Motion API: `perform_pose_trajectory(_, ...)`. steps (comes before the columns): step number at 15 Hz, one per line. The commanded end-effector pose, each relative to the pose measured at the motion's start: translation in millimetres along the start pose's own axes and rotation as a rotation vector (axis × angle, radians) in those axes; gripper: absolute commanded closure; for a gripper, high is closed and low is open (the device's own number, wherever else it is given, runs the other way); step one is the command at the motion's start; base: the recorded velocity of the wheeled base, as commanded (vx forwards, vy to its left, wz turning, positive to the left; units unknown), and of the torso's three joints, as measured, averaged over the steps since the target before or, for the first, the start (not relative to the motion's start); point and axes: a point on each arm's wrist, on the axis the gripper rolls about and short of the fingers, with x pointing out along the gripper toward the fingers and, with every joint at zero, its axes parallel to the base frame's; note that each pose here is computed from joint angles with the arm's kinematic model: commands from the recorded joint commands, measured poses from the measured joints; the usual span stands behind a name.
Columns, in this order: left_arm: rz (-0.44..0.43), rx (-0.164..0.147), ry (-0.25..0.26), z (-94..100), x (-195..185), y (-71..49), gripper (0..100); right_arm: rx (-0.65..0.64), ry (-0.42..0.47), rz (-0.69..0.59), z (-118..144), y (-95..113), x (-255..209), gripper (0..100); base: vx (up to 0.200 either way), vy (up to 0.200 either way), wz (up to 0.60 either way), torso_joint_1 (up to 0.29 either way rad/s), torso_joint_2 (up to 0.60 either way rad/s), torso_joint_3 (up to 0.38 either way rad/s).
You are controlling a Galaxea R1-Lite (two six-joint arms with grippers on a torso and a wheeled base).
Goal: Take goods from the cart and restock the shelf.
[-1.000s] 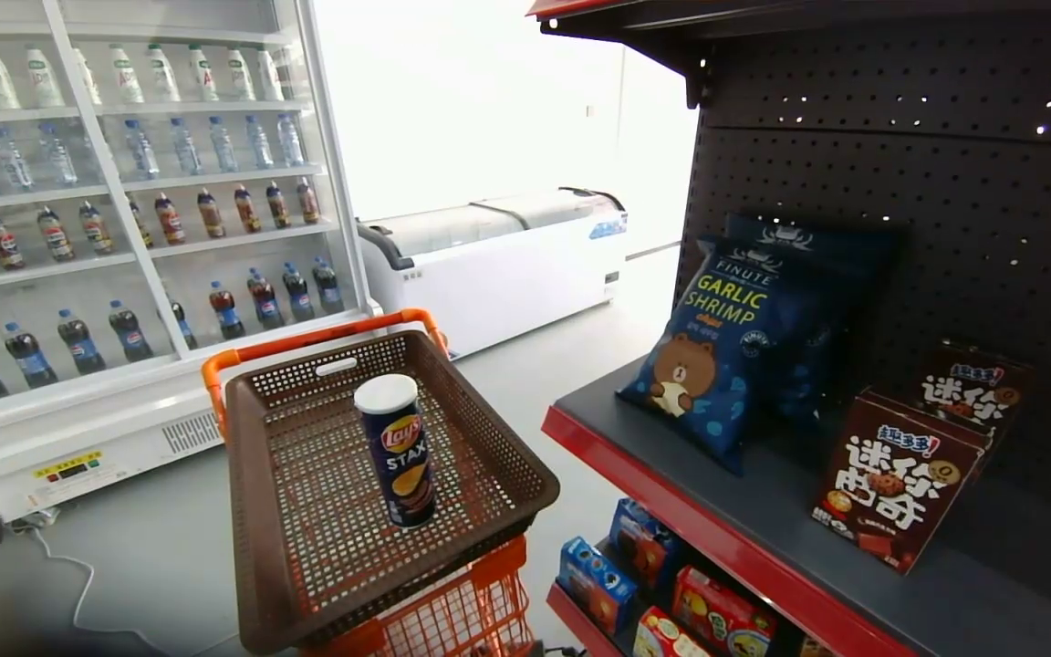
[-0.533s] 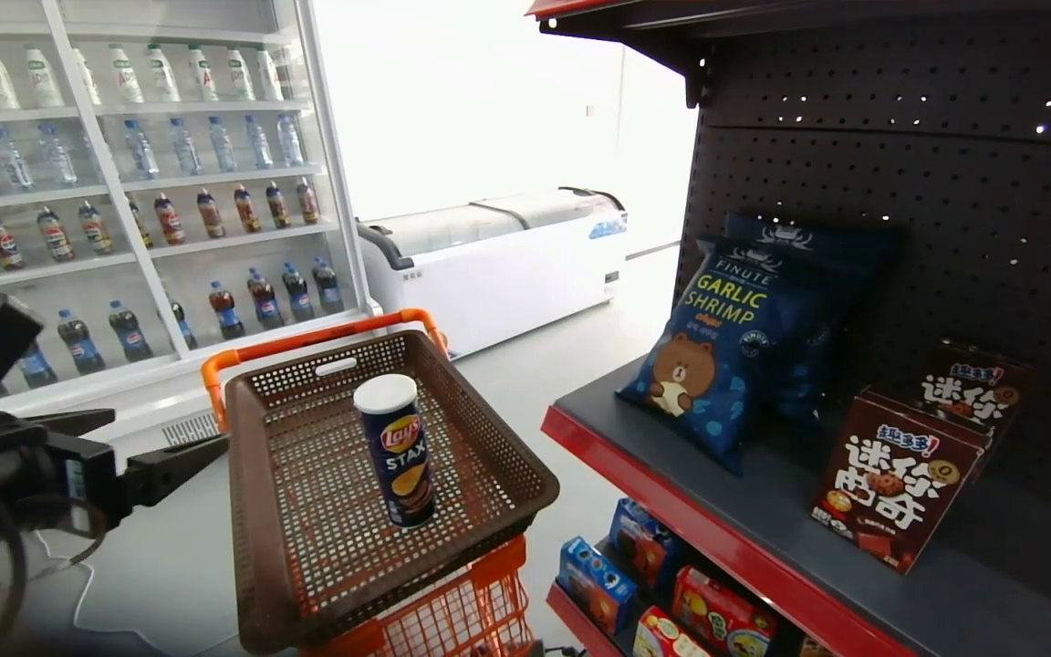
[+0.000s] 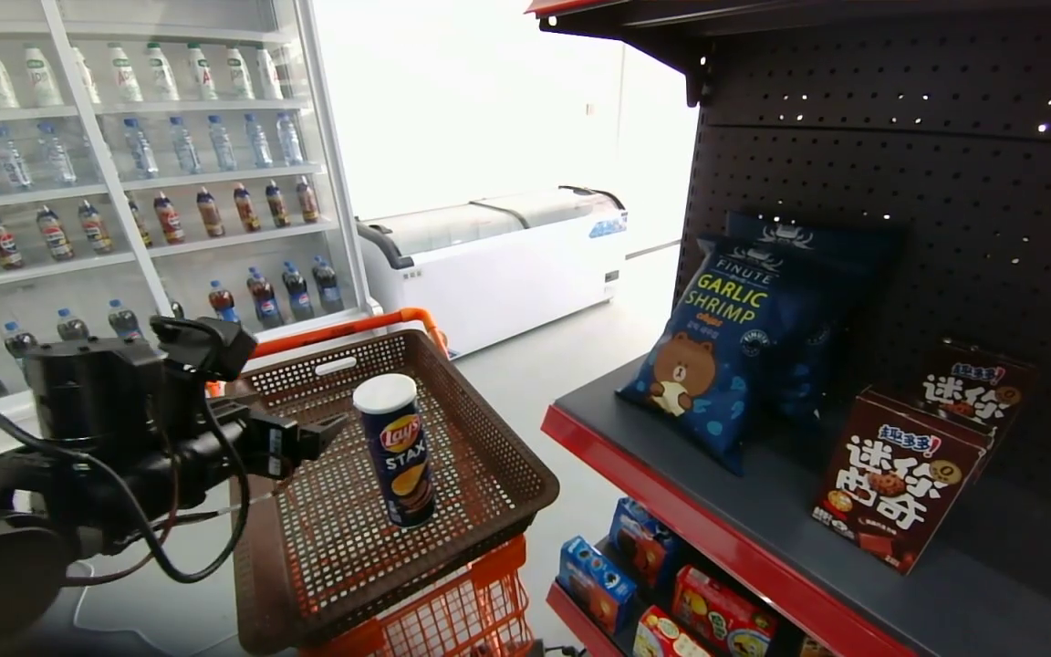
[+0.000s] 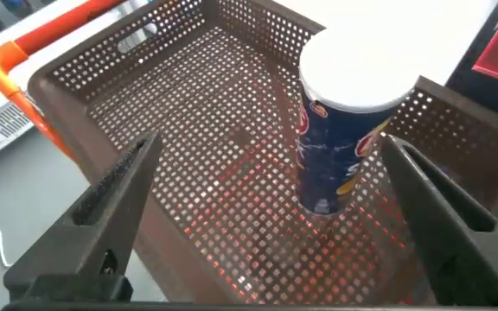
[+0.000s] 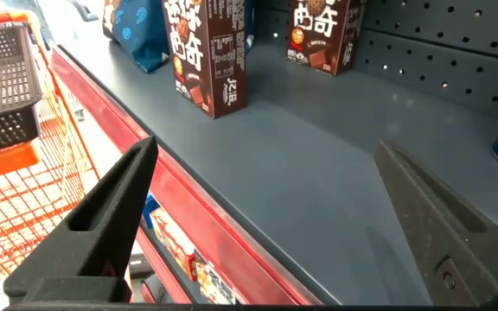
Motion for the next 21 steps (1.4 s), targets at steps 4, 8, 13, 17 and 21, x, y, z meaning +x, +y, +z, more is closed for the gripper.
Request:
perform_pose_trajectory(4, -0.051, 0.019, 0.096, -38.4, 61.5, -22.7, 0, 0.0, 0.002, 0.0, 0.0, 0.0, 0.1, 0, 0.0, 0.0, 0.0, 0.0, 0.0, 0.0)
perform_pose_trajectory(8, -0.077, 0.032, 0.123, -49.1, 82.4, -32.3, 0, 0.0, 0.0, 0.0, 0.2, 0.0, 0.1, 0, 0.0, 0.0, 0.0, 0.0, 0.0, 0.0)
perform_pose_trajectory(13, -0.098, 0.043, 0.13, -53.5, 97.5, -40.3, 0, 0.0, 0.0, 0.0, 0.2, 0.0, 0.1, 0, 0.0, 0.0, 0.0, 0.0, 0.0, 0.0)
perform_pose_trajectory(17, -0.099, 0.044, 0.141, -56.7, 101.9, -41.3, 0, 0.0, 0.002, 0.0, 0.0, 0.0, 0.1, 0, 0.0, 0.0, 0.0, 0.0, 0.0, 0.0)
perform_pose_trajectory(21, -0.096, 0.045, 0.118, -50.2, 109.4, -43.5, 100, 0.0, 0.002, 0.0, 0.0, 0.0, 0.1, 0, 0.0, 0.0, 0.0, 0.0, 0.0, 0.0)
